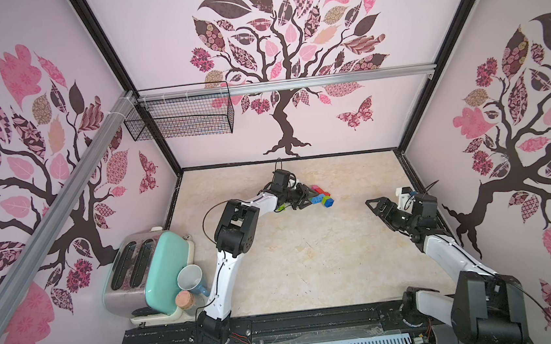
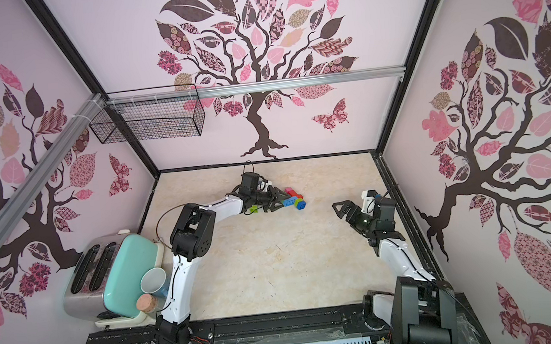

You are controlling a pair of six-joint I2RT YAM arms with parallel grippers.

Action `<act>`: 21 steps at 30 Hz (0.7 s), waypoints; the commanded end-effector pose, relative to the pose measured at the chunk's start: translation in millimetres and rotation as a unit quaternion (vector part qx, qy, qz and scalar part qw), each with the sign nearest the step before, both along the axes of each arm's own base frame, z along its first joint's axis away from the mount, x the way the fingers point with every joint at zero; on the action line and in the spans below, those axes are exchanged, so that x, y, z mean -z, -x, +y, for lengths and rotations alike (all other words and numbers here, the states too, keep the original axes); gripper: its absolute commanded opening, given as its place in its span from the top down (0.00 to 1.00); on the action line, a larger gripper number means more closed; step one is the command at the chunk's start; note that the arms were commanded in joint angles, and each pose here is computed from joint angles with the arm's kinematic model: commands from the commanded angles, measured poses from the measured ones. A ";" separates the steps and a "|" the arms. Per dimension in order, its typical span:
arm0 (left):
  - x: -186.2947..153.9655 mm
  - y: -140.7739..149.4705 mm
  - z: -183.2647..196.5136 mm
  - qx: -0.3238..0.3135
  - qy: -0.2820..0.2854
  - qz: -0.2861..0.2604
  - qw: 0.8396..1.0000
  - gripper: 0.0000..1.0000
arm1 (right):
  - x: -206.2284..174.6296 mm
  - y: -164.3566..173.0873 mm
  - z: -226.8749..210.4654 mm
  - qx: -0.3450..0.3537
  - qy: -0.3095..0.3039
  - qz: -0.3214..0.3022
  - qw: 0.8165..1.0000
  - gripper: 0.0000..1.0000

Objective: Assemble the number 4 with lego
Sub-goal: Place the lego brick at the center of the board.

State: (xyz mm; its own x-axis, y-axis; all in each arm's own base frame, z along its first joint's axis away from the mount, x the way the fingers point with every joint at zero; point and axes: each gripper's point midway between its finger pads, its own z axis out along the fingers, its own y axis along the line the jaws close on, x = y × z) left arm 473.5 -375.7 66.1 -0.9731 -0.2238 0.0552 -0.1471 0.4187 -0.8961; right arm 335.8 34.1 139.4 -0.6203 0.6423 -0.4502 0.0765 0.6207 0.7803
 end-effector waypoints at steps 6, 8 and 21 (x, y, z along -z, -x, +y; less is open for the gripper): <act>5.4 -19.8 3.7 -0.002 -0.018 -0.048 0.999 0.48 | -9.3 -5.6 -0.8 -0.004 0.012 -0.009 1.000 0.01; 6.9 -22.1 4.8 -0.001 -0.029 -0.055 0.998 0.47 | -9.6 -5.6 -1.2 -0.004 0.012 -0.009 1.000 0.00; 27.2 -37.7 16.6 -0.001 -0.116 -0.075 0.990 0.45 | -8.6 -2.3 -3.0 0.000 0.023 -0.003 1.000 0.01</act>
State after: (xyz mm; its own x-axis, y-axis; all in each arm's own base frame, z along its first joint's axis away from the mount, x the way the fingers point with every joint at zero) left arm 503.7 -365.2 46.4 -0.9696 -0.2215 -0.1043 -0.0418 0.5696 -0.8209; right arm 332.3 32.9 132.6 -0.6318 0.6349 -0.4447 0.0980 0.6345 0.7667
